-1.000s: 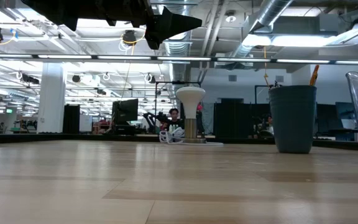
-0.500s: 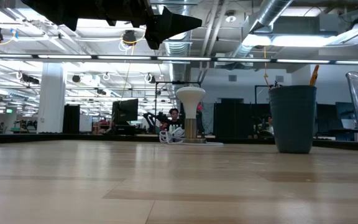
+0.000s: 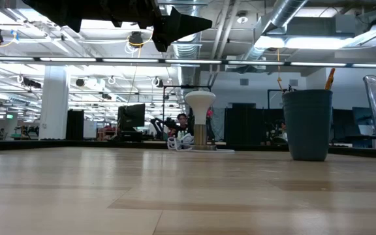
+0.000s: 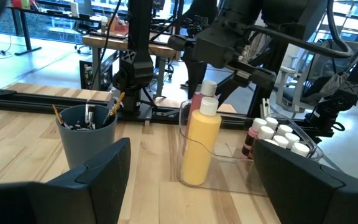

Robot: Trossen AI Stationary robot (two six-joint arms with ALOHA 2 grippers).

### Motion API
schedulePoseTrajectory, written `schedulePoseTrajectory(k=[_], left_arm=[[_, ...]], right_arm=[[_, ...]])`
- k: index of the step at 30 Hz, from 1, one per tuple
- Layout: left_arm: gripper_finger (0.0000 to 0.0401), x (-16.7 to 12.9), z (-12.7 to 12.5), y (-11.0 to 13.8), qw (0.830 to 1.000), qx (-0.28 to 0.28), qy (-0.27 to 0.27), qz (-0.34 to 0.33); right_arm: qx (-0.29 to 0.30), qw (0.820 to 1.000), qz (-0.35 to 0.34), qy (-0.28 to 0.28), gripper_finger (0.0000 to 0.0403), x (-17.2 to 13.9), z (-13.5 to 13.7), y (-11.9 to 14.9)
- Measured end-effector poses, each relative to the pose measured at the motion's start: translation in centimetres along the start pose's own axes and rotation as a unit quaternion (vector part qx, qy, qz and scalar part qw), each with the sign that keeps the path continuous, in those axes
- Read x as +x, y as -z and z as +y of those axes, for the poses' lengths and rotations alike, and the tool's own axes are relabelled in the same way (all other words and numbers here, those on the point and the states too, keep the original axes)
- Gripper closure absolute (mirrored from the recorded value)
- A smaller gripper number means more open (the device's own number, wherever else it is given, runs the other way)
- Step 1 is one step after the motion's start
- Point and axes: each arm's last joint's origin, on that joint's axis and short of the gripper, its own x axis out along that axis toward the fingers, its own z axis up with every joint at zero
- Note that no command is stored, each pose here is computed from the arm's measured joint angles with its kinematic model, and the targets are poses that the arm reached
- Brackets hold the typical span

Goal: Pick & Place Paint Supplies
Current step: Put the large pink paint bottle into the transparent bin

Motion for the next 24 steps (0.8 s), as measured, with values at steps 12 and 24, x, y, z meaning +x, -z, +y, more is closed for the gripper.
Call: schedulePoseTrajectory(k=[12,24], left_arm=[[0.0104,0.0,0.0,0.0,1.000,0.000,0.004,0.001],[0.0104,0.0,0.0,0.0,1.000,0.000,0.004,0.001]], right_arm=[[0.000,1.000,-0.001,0.000,0.0173,0.0,0.0,-0.1],[0.004,1.000,0.004,0.019,0.0159,1.5,-0.2,0.2]])
